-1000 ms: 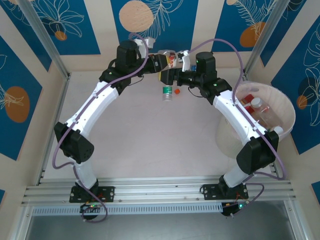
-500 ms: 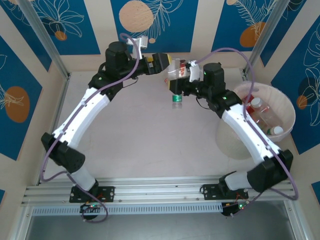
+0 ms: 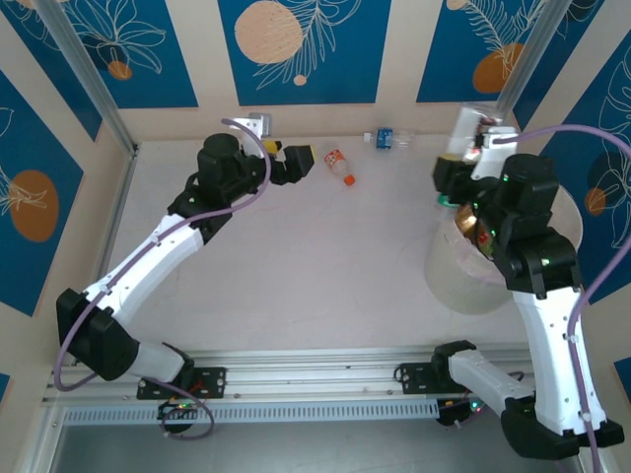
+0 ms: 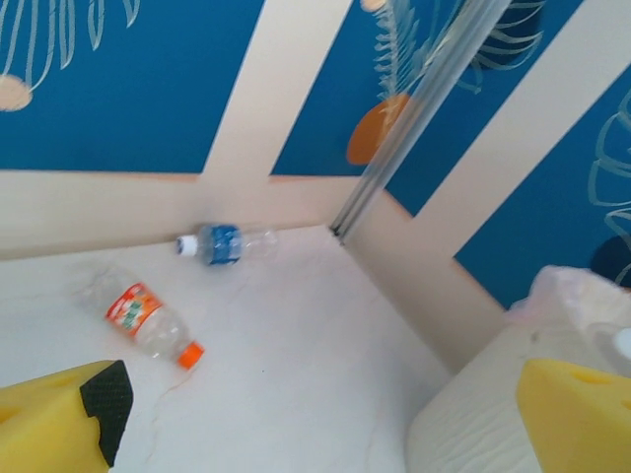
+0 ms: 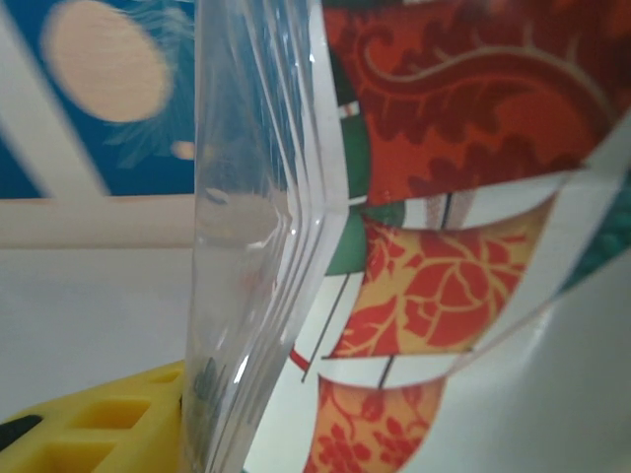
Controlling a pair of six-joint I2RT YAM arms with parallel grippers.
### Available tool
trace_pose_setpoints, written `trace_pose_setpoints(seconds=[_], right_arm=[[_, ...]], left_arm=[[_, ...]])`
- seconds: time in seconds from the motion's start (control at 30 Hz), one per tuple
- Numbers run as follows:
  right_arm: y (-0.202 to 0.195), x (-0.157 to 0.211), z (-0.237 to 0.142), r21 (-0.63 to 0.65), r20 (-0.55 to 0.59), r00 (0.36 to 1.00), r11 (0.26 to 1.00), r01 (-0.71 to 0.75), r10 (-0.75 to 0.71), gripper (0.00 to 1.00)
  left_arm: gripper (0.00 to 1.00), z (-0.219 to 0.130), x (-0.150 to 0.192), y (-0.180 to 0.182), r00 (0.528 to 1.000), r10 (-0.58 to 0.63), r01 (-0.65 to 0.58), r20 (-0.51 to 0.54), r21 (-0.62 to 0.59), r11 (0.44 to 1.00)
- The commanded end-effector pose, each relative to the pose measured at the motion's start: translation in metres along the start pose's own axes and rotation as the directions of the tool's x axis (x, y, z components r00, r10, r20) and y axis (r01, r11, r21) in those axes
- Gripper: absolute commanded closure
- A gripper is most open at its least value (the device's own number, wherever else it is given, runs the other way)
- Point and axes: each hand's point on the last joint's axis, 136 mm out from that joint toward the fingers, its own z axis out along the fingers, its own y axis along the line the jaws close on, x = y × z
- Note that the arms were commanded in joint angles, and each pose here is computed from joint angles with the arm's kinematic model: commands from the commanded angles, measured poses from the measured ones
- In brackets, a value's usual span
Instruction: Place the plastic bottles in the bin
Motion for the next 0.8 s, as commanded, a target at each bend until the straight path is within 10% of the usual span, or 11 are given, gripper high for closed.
trace_pose_setpoints(seconds=[0.0, 0.2, 0.37, 0.57, 0.77], right_arm=[[-0.054, 0.023, -0.013, 0.251, -0.142, 0.981, 0.954, 0.165, -0.132, 0.50], [-0.082, 0.035, -0.010, 0.313, -0.248, 0.935, 0.892, 0.326, -0.254, 0.48], [-0.080, 0.085, -0.004, 0.253, -0.421, 0.892, 0.923, 0.290, -0.165, 0.20], [-0.066, 0.050, -0.010, 0.222, -0.291, 0.949, 0.956, 0.194, -0.125, 0.00], [-0.048, 0.015, -0.007, 0.141, -0.151, 0.987, 0.989, -0.039, 0.061, 0.02]], left_arm=[[0.00, -0.009, -0.022, 0.003, 0.994, 0.044, -0.041, 0.098, -0.031, 0.999], [0.00, 0.002, -0.005, 0.014, 0.999, 0.000, 0.002, 0.052, -0.040, 0.999], [0.00, 0.007, 0.001, 0.020, 0.999, -0.035, 0.037, 0.035, -0.047, 0.998], [0.00, 0.007, 0.004, 0.027, 0.998, -0.050, 0.052, 0.025, -0.067, 0.996], [0.00, 0.010, 0.011, 0.035, 0.997, -0.072, 0.073, 0.012, -0.078, 0.994]])
